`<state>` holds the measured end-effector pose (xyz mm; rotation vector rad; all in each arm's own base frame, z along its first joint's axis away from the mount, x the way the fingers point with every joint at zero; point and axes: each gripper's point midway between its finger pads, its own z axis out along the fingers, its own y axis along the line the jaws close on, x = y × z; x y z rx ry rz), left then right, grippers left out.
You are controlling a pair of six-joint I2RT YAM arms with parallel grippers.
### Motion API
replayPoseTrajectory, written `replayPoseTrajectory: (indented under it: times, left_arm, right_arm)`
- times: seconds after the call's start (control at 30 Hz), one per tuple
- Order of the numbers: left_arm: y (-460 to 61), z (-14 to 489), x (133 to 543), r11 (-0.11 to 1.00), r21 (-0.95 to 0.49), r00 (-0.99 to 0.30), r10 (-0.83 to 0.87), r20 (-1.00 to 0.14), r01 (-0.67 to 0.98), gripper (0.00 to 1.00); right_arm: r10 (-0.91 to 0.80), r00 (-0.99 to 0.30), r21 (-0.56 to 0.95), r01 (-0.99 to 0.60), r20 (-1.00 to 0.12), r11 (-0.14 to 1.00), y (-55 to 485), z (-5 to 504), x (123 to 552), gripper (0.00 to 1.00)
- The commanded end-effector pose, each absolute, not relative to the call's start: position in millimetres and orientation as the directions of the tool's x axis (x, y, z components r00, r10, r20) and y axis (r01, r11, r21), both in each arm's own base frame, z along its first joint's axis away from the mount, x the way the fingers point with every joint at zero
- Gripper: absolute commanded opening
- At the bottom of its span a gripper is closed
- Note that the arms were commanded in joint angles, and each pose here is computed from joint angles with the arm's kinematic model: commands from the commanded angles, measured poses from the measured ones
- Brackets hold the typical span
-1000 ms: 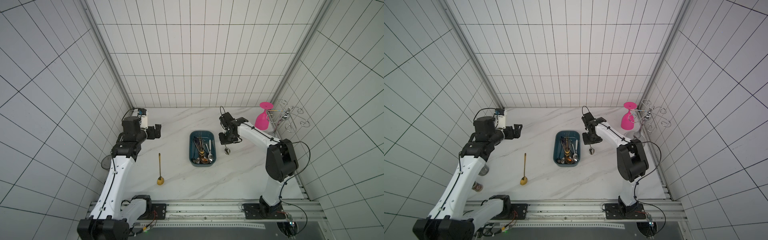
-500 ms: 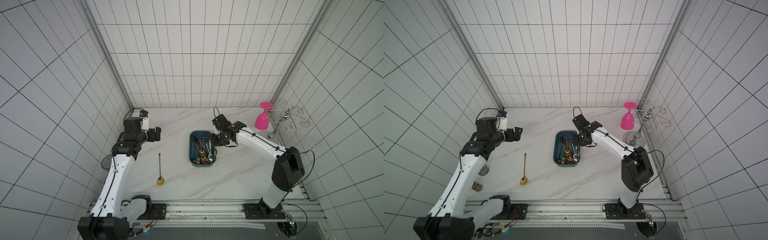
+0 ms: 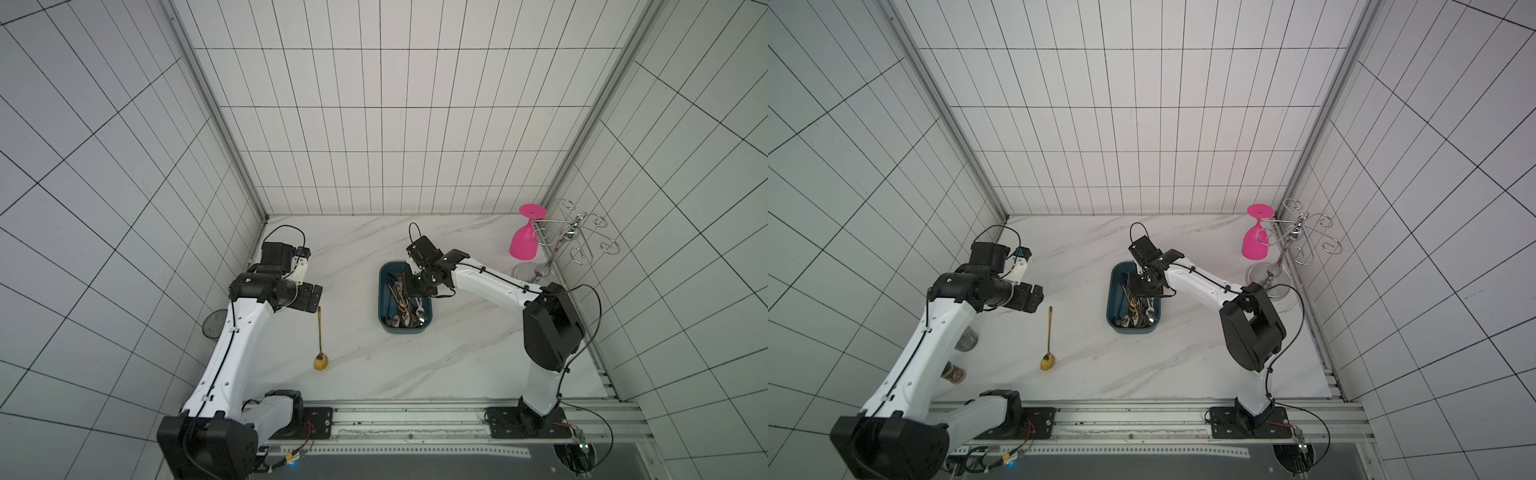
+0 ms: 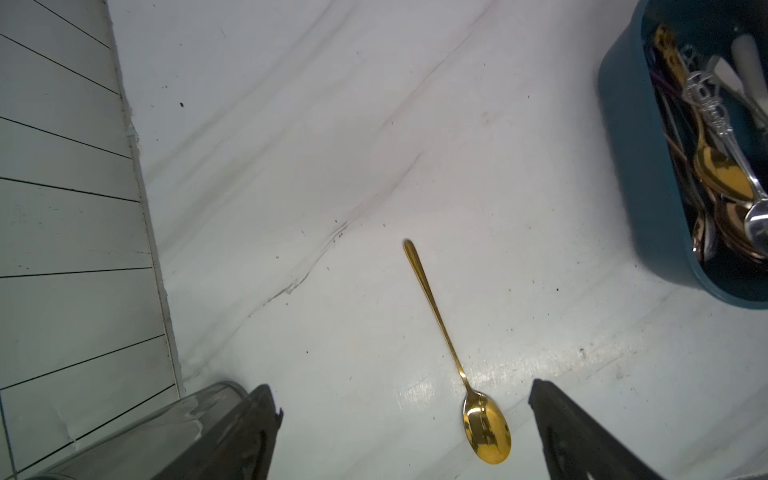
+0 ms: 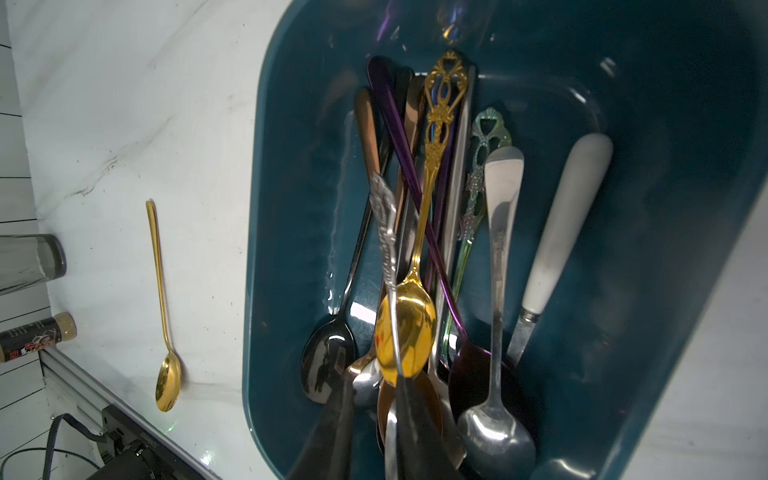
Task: Put the spoon into the storage box
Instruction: Place the spoon in the storage box.
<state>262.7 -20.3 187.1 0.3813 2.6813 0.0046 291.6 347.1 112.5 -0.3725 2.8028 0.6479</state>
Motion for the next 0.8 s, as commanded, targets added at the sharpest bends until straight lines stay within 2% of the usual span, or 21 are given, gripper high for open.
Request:
replayPoseTrajectory:
  times: [0.0, 0.2, 0.3, 0.37, 0.43, 0.53, 0.67, 0.77]
  left_arm:
    - [-22, 168, 240, 0.932, 0.094, -0.894, 0.364, -0.262, 0.351, 0.95]
    - [-33, 139, 216, 0.887, 0.07, -0.881, 0.461, -0.108, 0.456, 0.92]
    - [-30, 117, 200, 0.856, 0.057, -0.857, 0.514, 0.031, 0.515, 0.87]
    - [-25, 101, 188, 0.84, 0.057, -0.837, 0.528, 0.14, 0.539, 0.77]
    - [-27, 91, 175, 0.826, 0.011, -0.812, 0.552, 0.188, 0.564, 0.73]
    - [-37, 83, 156, 0.733, -0.027, -0.718, 0.673, 0.177, 0.68, 0.75]
    - [-52, 81, 153, 0.527, 0.086, -0.533, 0.837, 0.123, 0.846, 0.76]
    - [-61, 75, 156, 0.423, 0.158, -0.44, 0.893, 0.093, 0.892, 0.77]
  right_arm:
    - [-0.186, -0.914, 0.412, -0.336, -0.361, 0.847, 348, 147, 294, 0.29]
    - [-0.171, -0.878, 0.34, -0.344, -0.448, 0.875, 315, 171, 295, 0.4]
    - [-0.158, -0.852, 0.314, -0.348, -0.5, 0.883, 293, 187, 295, 0.46]
    - [-0.154, -0.832, 0.281, -0.346, -0.533, 0.895, 274, 197, 295, 0.51]
    - [-0.147, -0.821, 0.254, -0.333, -0.552, 0.908, 256, 203, 293, 0.54]
    - [-0.141, -0.802, 0.232, -0.329, -0.581, 0.915, 233, 210, 288, 0.6]
    - [-0.136, -0.793, 0.185, -0.299, -0.594, 0.936, 203, 212, 284, 0.66]
    - [-0.124, -0.786, 0.175, -0.283, -0.605, 0.943, 189, 213, 282, 0.69]
